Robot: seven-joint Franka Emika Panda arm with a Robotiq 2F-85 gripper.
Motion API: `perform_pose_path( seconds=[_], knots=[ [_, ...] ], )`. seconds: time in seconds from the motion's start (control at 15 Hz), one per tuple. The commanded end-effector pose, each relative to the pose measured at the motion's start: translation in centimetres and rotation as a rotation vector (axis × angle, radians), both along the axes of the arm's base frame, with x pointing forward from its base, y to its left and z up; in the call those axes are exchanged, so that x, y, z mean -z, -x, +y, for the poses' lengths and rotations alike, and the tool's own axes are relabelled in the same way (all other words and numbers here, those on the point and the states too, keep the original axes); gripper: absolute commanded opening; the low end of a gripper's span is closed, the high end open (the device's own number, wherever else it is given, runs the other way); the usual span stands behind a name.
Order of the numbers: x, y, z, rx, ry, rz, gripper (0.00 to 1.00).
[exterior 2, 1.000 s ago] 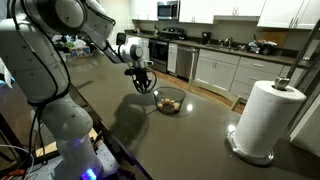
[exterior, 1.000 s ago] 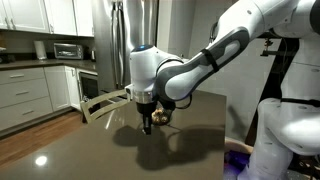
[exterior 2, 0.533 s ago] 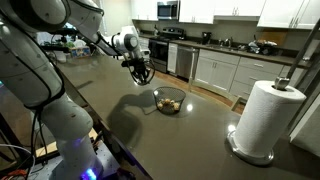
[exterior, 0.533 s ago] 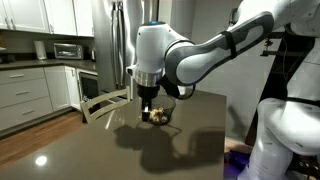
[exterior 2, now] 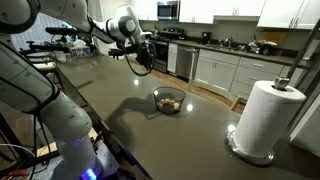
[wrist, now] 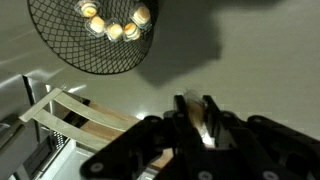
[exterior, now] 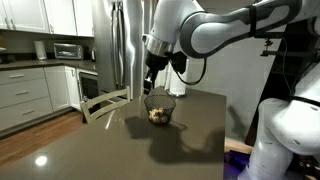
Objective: Move the hamburger toy on the counter to the right
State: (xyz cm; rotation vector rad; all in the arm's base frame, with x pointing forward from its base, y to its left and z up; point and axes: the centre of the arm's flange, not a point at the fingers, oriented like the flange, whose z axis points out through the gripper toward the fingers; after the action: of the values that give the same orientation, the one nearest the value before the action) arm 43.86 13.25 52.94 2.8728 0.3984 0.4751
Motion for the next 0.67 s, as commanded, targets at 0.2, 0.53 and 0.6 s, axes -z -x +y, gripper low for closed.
perform_pose_path(
  seconds=[0.2,0.53,0.6],
  knots=[
    [-4.5,-1.1,-6.3,0.315,-0.107,-0.122,0.05],
    [-5.9,-1.1,-11.9,0.535,-0.167,-0.171,0.05],
    [-5.9,-1.0,-13.1,0.569,-0.187,-0.17,0.05]
  ],
)
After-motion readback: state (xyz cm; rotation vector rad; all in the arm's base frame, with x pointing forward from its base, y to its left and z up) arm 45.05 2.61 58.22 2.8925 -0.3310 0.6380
